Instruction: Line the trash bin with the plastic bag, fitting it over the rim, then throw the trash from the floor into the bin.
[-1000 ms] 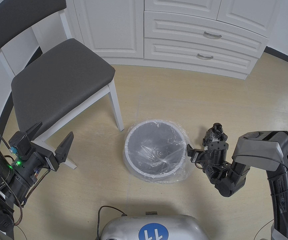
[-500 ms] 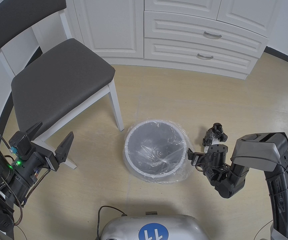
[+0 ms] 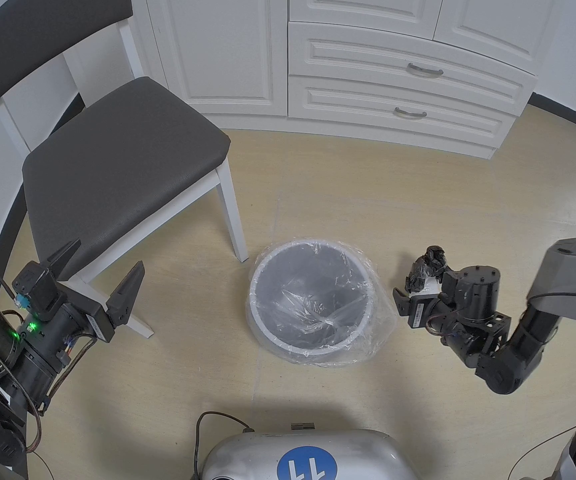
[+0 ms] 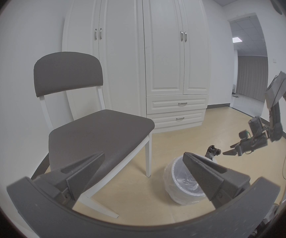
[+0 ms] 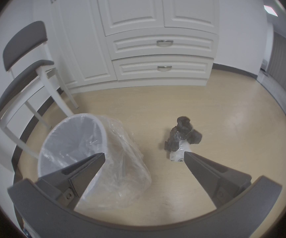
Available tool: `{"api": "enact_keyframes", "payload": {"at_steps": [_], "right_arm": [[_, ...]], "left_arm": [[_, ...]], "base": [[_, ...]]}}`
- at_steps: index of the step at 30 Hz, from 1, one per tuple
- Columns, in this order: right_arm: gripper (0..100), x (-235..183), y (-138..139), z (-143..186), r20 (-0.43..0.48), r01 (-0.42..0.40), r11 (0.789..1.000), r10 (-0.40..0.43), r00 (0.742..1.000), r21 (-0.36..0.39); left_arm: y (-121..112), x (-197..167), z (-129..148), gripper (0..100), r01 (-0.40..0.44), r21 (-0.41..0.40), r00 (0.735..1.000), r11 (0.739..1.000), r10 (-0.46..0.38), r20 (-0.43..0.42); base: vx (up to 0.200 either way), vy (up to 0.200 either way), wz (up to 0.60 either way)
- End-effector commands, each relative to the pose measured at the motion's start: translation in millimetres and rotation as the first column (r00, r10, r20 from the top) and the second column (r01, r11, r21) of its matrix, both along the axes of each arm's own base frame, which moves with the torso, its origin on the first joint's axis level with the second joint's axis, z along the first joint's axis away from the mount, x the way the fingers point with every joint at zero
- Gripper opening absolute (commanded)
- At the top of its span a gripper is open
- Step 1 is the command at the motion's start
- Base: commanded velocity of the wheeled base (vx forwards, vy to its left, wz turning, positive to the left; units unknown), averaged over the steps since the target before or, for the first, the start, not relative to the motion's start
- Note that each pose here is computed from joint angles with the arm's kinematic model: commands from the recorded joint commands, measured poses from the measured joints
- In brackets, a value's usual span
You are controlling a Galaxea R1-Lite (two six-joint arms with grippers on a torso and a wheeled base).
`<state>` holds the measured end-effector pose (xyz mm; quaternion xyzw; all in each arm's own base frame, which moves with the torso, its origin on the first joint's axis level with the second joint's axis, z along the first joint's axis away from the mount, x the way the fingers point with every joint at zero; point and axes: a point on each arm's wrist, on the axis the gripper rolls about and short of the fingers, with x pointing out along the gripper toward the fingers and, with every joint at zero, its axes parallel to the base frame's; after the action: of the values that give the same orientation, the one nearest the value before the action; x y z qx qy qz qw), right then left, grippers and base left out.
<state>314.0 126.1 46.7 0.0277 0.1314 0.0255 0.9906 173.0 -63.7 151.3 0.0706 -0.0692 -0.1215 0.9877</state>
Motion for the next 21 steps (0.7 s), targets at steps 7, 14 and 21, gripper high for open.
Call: {"api": "enact_keyframes", "payload": {"at_steps": [7,14,21], "right_arm": [[100,-91,-29,150,0.061,-0.308,0.930,0.326,0.943,-0.202],[100,-146,-71,198,0.064,-0.260,0.959,0.268,0.961,-0.108],[100,-144,-81,215,0.123,-0.189,0.976,0.202,0.972,-0.110]], "left_arm": [[-1,-17,18,100,0.034,-0.010,0.994,0.999,-0.033,0.100],[10,-44,32,100,0.027,-0.030,0.983,0.999,-0.021,0.182],[14,-47,43,100,0.006,-0.017,0.994,1.000,-0.004,0.112]], "base": [[0.000,0.000,0.00],[0.000,0.000,0.00],[0.000,0.000,0.00]]}}
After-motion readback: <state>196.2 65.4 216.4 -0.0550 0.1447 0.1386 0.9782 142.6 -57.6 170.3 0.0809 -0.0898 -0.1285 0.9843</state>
